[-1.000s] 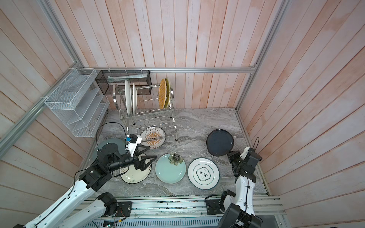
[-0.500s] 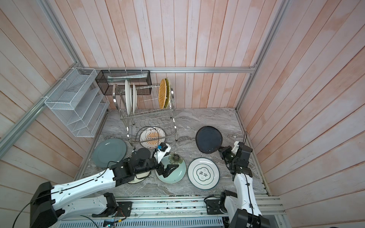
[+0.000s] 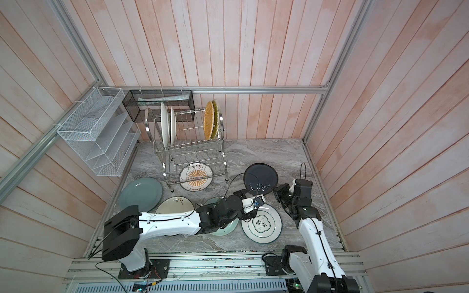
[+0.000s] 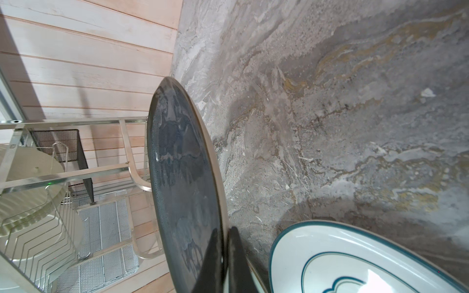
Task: Load plates into a dish rack
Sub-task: Place the plate on the dish rack.
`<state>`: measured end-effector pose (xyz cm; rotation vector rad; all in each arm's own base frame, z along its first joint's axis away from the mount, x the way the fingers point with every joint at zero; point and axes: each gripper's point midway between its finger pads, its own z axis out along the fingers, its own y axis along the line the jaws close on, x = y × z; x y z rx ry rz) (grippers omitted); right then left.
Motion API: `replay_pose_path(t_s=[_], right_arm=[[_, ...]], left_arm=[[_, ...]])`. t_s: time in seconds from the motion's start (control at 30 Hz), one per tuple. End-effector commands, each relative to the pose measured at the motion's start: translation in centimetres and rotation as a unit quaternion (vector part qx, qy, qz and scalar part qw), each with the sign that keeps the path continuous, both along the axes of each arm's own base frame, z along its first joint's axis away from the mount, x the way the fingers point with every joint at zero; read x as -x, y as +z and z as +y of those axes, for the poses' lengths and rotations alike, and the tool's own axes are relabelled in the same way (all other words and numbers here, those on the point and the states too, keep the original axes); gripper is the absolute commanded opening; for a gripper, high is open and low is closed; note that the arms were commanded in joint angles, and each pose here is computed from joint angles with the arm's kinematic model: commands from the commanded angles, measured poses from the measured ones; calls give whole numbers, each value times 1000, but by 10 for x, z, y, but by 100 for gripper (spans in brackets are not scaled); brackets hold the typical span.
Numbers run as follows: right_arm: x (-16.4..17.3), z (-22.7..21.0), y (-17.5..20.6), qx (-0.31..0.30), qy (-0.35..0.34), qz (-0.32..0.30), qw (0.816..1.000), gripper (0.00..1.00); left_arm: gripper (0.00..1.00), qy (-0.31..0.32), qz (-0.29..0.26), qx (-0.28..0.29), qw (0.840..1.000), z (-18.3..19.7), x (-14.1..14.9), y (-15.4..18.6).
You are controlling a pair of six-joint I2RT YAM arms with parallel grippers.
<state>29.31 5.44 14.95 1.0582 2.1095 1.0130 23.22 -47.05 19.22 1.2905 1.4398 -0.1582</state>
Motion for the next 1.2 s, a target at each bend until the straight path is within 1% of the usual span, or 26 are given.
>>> replay_pose_path(t_s=[0.0,0.17,0.23,0.3,0.37,0.5,0.63,0.77,0.87,1.0,1.13,1.17], right_arm=[[-16,3,47,-9,-7,-61,998,0],[-16,10,49,-13,0,-61,998,0],[-15,12,48,-14,2,-59,998,0],[-15,14,48,-14,4,-59,998,0],[-14,15,49,-14,5,-59,998,0],[-12,16,50,-10,4,-58,998,0],[-10,16,52,-11,3,-59,998,0],[-9,18,54,-14,4,-61,998,0],[-8,22,57,-19,12,-64,998,0],[-9,28,63,-19,20,-73,997,0],[-12,27,64,-15,20,-75,997,45],[-13,26,65,-14,18,-76,997,54]], left_arm=[[73,11,-81,-28,996,-11,-15,9],[66,-11,-124,-84,989,-25,-22,-14],[62,-12,-135,-105,985,-30,-26,-24],[53,-10,-141,-115,983,-35,-31,-29],[49,-8,-143,-118,983,-39,-37,-34],[33,12,-158,-133,978,-46,-50,-42],[22,47,-184,-146,971,-48,-63,-43],[0,80,-200,-148,965,-44,-75,-38],[0,86,-202,-144,965,-40,-75,-34],[0,82,-198,-122,969,-35,-69,-22],[0,78,-193,-103,973,-27,-62,-11],[0,77,-191,-102,973,-24,-61,-10]])
